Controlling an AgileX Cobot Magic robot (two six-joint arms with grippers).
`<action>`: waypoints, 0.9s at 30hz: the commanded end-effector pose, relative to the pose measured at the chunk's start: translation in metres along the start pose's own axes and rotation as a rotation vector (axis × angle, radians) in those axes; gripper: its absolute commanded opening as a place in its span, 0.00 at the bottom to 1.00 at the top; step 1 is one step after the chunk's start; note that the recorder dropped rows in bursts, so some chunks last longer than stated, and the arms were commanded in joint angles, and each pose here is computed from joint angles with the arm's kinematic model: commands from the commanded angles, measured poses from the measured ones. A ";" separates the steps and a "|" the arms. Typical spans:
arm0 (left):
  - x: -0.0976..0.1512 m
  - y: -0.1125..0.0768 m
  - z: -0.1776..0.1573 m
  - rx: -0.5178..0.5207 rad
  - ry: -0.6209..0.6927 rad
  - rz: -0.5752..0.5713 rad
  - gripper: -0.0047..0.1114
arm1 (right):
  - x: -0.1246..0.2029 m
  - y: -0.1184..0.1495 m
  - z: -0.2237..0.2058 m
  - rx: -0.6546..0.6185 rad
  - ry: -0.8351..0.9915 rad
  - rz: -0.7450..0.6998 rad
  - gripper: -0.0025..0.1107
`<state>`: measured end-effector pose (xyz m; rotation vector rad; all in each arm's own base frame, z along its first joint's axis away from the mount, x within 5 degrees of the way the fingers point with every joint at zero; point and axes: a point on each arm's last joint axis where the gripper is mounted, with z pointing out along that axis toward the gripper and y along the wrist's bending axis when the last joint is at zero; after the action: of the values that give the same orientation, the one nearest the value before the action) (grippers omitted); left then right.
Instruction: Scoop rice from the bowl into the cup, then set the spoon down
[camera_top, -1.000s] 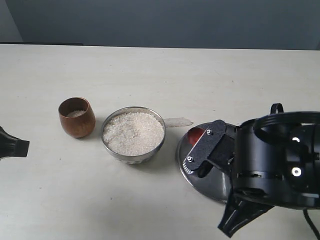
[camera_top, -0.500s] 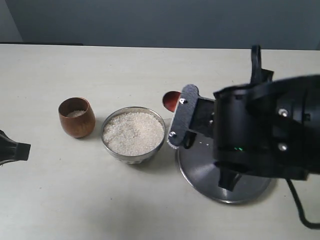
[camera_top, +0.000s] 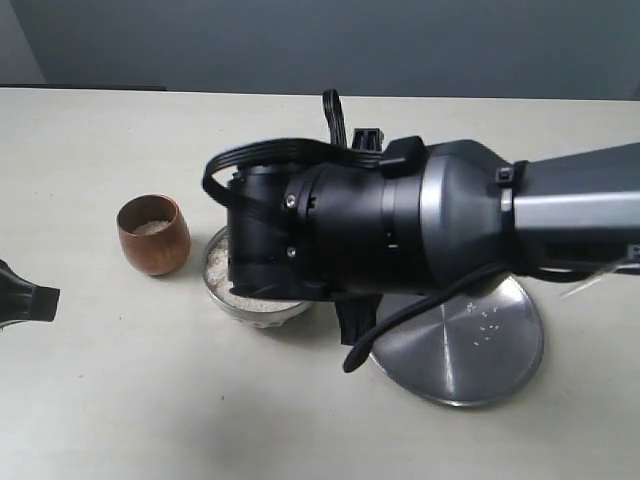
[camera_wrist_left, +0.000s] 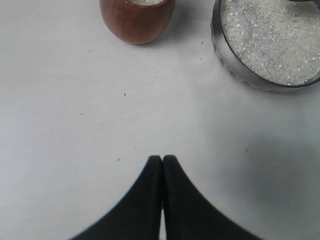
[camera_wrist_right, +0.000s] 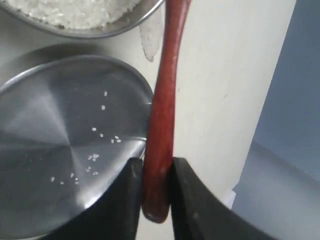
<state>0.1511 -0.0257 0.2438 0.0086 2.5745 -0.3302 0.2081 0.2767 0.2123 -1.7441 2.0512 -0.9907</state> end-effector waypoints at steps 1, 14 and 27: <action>-0.001 0.001 0.001 -0.005 -0.021 0.006 0.04 | 0.000 -0.008 -0.003 0.062 -0.006 -0.027 0.02; 0.004 0.001 0.001 -0.007 0.030 0.026 0.04 | 0.148 -0.046 0.074 -0.492 0.197 0.953 0.02; 0.003 0.001 0.001 -0.009 0.016 0.028 0.04 | 0.215 0.011 0.143 -0.539 0.190 1.197 0.02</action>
<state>0.1492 -0.0255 0.2426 0.0358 2.5975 -0.3209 0.2367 0.0353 0.1528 -0.2687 2.9723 -0.2144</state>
